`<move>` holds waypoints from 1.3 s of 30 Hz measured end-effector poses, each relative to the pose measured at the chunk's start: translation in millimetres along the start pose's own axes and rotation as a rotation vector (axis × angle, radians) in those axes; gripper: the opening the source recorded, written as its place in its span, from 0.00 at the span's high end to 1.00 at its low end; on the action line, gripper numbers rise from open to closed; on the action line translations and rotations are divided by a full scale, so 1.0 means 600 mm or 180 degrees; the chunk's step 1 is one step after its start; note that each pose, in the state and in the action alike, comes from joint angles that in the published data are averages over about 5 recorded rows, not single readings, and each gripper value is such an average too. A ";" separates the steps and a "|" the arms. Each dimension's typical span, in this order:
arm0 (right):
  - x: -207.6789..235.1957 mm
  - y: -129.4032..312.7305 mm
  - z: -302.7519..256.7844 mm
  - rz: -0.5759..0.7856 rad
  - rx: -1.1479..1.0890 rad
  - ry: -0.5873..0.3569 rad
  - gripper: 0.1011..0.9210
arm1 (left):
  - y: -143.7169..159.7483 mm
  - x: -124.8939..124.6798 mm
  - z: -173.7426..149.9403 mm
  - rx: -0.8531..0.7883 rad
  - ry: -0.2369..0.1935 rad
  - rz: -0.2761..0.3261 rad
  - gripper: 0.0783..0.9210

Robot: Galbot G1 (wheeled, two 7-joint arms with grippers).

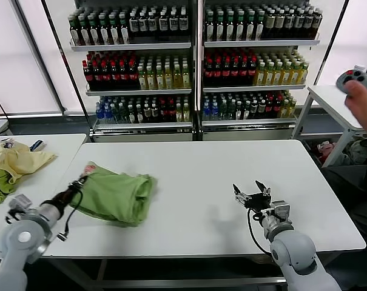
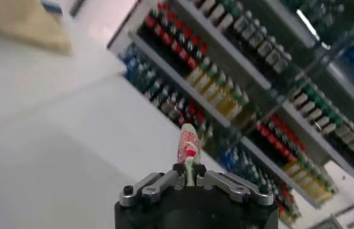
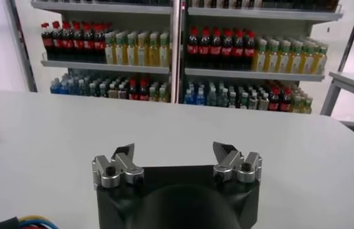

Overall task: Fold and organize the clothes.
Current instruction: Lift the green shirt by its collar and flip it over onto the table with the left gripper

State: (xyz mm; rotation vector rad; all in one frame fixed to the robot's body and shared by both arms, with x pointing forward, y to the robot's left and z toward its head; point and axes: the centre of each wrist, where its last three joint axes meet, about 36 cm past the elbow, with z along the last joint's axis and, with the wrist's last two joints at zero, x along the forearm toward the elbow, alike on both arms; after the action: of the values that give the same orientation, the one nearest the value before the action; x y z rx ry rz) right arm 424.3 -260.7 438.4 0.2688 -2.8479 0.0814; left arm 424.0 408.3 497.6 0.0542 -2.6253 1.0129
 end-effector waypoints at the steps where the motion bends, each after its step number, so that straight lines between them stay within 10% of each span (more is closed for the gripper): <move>1: 0.000 0.001 0.000 -0.0003 -0.0001 -0.0001 0.12 | -0.003 0.005 -0.011 -0.0019 -0.0051 0.0004 0.93; 10: -0.001 0.005 0.001 -0.0011 -0.0003 0.0003 0.12 | -0.077 0.016 0.001 -0.0319 -0.0279 0.0165 0.93; 27: 0.002 -0.009 0.002 0.0059 -0.0014 0.0003 0.12 | -0.285 -0.098 0.316 -0.0933 0.0077 0.0491 0.92; 39: -0.001 -0.012 -0.004 0.0050 0.0001 -0.0037 0.12 | -0.372 -0.124 0.434 -0.1530 0.0029 0.0806 0.58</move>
State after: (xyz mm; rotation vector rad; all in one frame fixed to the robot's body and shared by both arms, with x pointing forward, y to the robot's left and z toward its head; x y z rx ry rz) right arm 427.0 -267.7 440.5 0.2477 -2.8619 0.0838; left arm 453.3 63.7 437.8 -0.4000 -2.8401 0.4206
